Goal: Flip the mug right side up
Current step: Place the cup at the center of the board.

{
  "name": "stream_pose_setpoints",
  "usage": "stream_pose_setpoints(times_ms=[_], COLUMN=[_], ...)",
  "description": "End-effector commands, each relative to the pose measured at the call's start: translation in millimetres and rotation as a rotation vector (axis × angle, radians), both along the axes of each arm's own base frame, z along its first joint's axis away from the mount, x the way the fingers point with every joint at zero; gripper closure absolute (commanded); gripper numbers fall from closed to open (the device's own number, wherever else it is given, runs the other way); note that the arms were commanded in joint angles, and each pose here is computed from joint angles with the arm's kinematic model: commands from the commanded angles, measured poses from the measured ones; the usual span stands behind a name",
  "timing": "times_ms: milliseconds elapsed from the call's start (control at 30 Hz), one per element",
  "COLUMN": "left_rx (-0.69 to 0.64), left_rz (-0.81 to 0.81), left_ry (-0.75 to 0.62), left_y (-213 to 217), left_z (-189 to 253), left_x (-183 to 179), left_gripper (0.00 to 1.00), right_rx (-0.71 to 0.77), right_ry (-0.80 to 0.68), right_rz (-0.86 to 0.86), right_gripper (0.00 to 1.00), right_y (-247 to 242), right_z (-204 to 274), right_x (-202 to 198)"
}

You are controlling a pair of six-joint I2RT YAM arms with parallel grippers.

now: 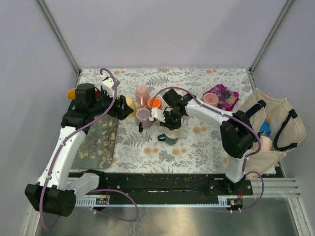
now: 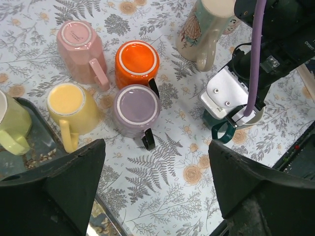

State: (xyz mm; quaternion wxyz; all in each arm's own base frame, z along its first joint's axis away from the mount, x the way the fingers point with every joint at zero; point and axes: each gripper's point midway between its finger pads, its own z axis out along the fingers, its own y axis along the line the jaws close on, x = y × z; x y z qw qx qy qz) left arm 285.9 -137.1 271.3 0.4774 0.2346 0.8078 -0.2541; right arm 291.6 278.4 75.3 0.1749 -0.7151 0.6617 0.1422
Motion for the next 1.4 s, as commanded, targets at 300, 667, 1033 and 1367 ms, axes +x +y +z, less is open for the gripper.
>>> stream_pose_setpoints(times_ms=[300,667,1033,1367], left_rx=[-0.062,-0.011,0.245,0.348], left_rz=[-0.084,-0.292,-0.762,-0.779], left_ry=[-0.095,-0.173,-0.248,-0.016], left_y=[-15,-33,-109,-125], left_z=[32,31,-51,-114], left_x=[13,7,-39,-30], left_gripper=[0.13,0.13,0.13,0.17], right_rx=[0.074,0.273,0.317,0.615], right_ry=[-0.035,-0.137,-0.353,-0.345], right_rz=[-0.022,-0.229,-0.599,-0.690], right_gripper=[0.62,0.34,0.18,0.15], right_y=[13,-16,-111,-99], right_z=[33,146,192,212], right_x=[1,-28,-27,-15])
